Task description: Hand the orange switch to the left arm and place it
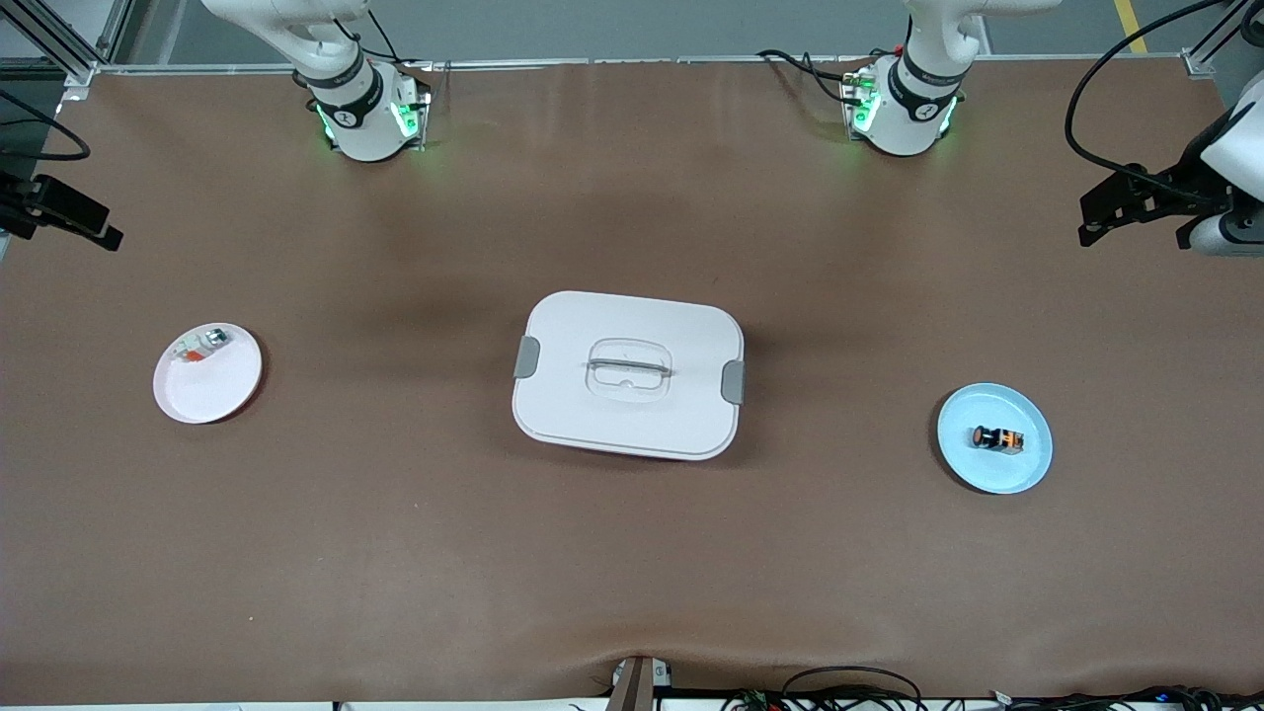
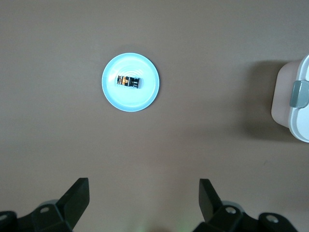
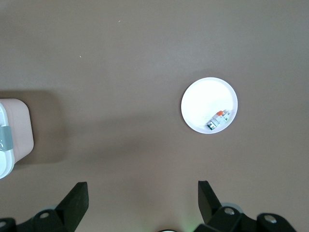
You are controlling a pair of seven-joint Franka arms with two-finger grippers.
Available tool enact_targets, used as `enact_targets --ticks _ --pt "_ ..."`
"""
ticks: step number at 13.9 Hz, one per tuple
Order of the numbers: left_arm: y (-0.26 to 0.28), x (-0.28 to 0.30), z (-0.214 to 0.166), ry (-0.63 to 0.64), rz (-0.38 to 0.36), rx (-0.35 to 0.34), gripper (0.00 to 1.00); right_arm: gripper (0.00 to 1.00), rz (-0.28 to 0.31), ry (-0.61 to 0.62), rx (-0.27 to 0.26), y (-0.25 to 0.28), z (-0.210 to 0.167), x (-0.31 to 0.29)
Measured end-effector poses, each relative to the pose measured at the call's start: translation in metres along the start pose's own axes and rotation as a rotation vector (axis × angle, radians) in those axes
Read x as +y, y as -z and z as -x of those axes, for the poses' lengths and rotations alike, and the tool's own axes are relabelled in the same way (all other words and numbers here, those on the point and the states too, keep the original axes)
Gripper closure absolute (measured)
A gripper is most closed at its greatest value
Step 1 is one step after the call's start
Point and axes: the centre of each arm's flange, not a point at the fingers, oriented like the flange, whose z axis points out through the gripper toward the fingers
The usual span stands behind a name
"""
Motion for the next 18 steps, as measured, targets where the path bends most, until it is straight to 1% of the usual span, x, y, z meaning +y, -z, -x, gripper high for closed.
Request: enact_targets --ticks 4,13,18 --pt "0.001 0.0 0.001 0.001 -0.001 0.001 0.0 0.0 -0.001 0.028 0.007 0.0 0.002 0.001" --pt "0.0 0.007 0.003 -0.011 -0.003 -0.005 0.0 0.0 -0.004 0.032 0.027 -0.002 0.008 0.002" --pt "0.001 0.011 0.003 -0.017 0.025 -0.005 0.0 0.0 -0.005 0.03 0.038 -0.002 0.007 0.002"
